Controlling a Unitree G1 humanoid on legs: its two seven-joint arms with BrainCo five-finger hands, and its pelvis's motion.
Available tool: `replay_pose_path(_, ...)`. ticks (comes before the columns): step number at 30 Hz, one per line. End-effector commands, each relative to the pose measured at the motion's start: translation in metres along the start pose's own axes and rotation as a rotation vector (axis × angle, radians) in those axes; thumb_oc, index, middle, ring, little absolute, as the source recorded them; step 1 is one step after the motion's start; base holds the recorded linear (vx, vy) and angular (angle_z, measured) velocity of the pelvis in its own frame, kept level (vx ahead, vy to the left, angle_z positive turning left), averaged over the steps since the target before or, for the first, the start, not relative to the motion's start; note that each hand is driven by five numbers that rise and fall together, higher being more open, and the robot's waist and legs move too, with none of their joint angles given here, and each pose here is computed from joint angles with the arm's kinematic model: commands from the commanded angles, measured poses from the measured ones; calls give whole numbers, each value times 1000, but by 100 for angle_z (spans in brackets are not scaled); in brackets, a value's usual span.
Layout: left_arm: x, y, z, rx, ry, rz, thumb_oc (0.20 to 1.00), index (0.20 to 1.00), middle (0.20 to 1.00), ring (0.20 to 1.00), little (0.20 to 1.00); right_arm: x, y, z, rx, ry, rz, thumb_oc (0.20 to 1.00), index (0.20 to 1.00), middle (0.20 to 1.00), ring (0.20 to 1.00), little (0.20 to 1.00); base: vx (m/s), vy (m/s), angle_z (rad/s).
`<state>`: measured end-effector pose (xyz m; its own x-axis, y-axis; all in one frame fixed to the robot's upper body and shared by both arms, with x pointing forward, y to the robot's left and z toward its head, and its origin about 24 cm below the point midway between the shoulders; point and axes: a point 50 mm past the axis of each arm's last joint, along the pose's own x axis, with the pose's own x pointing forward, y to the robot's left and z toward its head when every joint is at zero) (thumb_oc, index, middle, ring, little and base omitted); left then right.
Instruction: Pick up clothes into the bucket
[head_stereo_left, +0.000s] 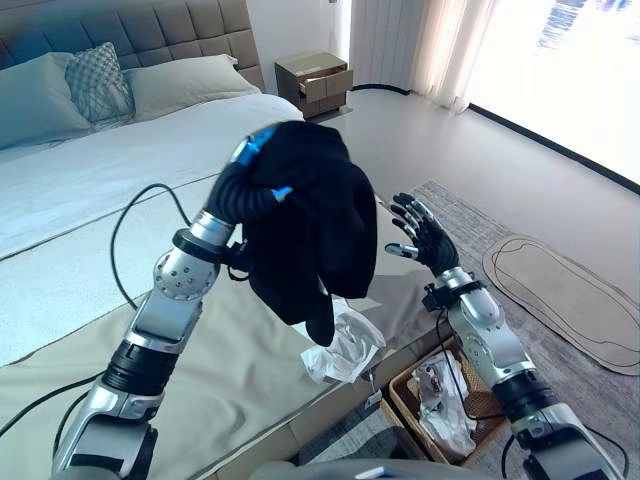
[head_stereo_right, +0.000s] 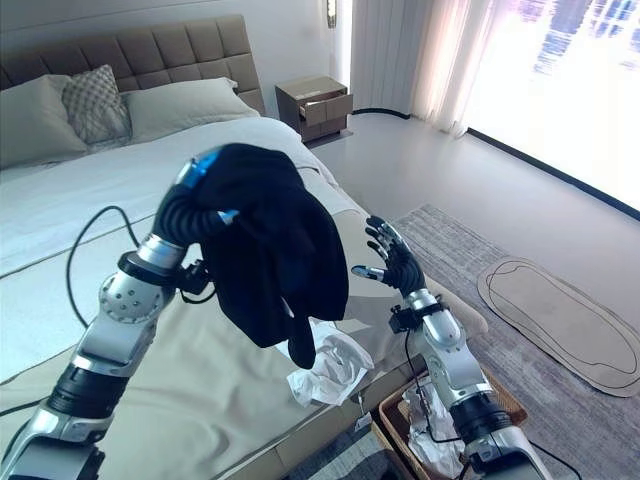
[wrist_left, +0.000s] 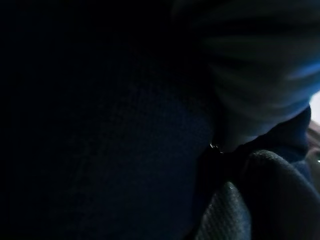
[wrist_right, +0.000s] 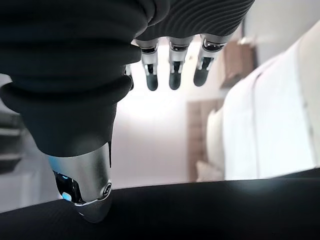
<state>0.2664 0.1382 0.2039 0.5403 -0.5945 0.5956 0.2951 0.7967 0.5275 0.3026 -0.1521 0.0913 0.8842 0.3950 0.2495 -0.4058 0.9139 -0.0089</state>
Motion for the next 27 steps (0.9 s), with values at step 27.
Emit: replay_pose_path(27,12,-7,40,-165,-249,-387,200,200,200,200,200,21,74,3,45,70,691,1000,1000,1000,1000,1000,0,0,0)
